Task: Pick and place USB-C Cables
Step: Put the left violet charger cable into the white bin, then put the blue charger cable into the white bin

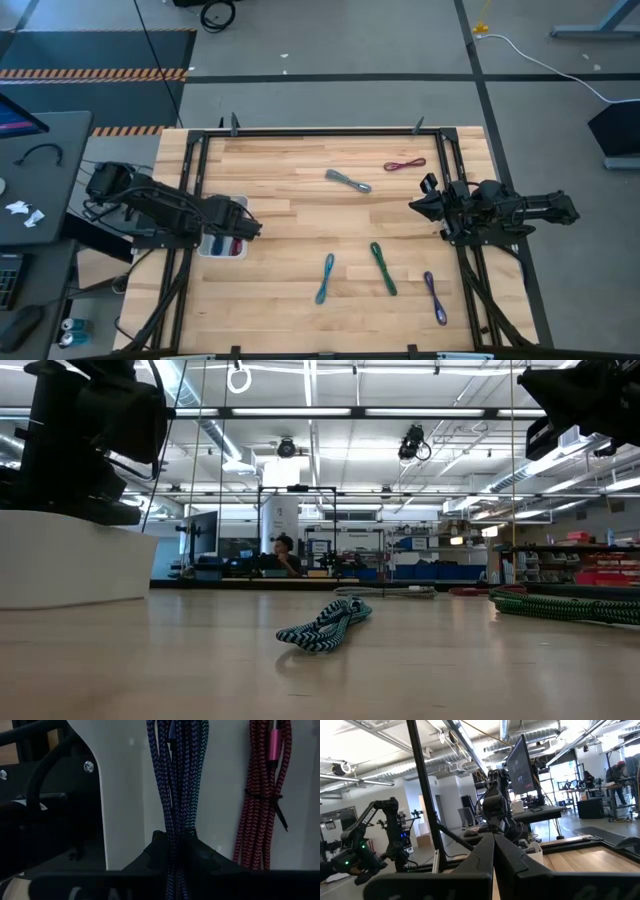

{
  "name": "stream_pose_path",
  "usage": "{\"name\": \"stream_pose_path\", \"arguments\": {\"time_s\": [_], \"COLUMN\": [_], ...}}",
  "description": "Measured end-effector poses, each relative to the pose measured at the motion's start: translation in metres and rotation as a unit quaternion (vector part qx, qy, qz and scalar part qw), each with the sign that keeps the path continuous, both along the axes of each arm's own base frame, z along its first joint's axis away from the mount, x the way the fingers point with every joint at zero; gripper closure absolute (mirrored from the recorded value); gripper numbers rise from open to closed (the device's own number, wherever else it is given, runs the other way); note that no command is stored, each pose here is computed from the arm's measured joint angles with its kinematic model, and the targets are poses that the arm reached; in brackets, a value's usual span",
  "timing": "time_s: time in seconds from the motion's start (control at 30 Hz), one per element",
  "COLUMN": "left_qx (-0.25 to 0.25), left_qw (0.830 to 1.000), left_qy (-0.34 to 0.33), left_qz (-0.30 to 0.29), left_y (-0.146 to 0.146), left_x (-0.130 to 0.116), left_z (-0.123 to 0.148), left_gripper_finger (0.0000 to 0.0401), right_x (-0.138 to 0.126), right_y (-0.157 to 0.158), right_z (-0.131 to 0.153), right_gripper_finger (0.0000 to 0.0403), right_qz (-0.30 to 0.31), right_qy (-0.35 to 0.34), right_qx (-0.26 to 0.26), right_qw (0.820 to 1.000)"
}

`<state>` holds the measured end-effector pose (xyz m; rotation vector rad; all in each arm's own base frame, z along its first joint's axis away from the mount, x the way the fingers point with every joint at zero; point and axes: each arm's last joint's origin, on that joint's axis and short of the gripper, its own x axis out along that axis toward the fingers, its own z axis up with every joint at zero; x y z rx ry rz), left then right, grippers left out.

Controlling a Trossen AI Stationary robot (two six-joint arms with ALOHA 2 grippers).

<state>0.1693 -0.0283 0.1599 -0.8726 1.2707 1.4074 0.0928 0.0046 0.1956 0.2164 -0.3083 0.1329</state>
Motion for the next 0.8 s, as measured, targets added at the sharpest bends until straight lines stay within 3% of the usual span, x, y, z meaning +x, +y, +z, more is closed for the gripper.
{"name": "stream_pose_path", "arguments": {"time_s": [0.23, 0.4, 0.6, 0.7, 0.8], "left_qx": [-0.003, -0.043, -0.030, 0.000, 0.053], "left_qw": [1.000, 0.998, 0.995, 0.997, 0.992], "left_qy": [0.006, 0.037, 0.087, 0.043, -0.054], "left_qz": [-0.003, -0.026, -0.034, -0.056, -0.102], "left_y": [0.000, -0.002, -0.003, -0.006, -0.011], "left_x": [-0.001, -0.002, 0.006, 0.019, 0.036], "left_z": [-0.001, 0.004, 0.054, 0.088, 0.121], "left_gripper_finger": [0.0286, 0.0246, 0.0255, 0.0270, 0.0283], "right_x": [0.000, 0.000, 0.000, 0.000, 0.000], "right_y": [0.000, 0.000, 0.000, 0.000, 0.000], "right_z": [0.000, 0.000, 0.000, 0.000, 0.000], "right_gripper_finger": [0.0394, 0.0394, 0.0394, 0.0394, 0.0394], "right_qz": [0.000, 0.000, 0.000, 0.000, 0.000], "right_qy": [0.000, 0.000, 0.001, 0.002, 0.002], "right_qx": [0.000, 0.000, 0.000, 0.000, 0.000], "right_qw": [1.000, 1.000, 1.000, 1.000, 1.000]}}
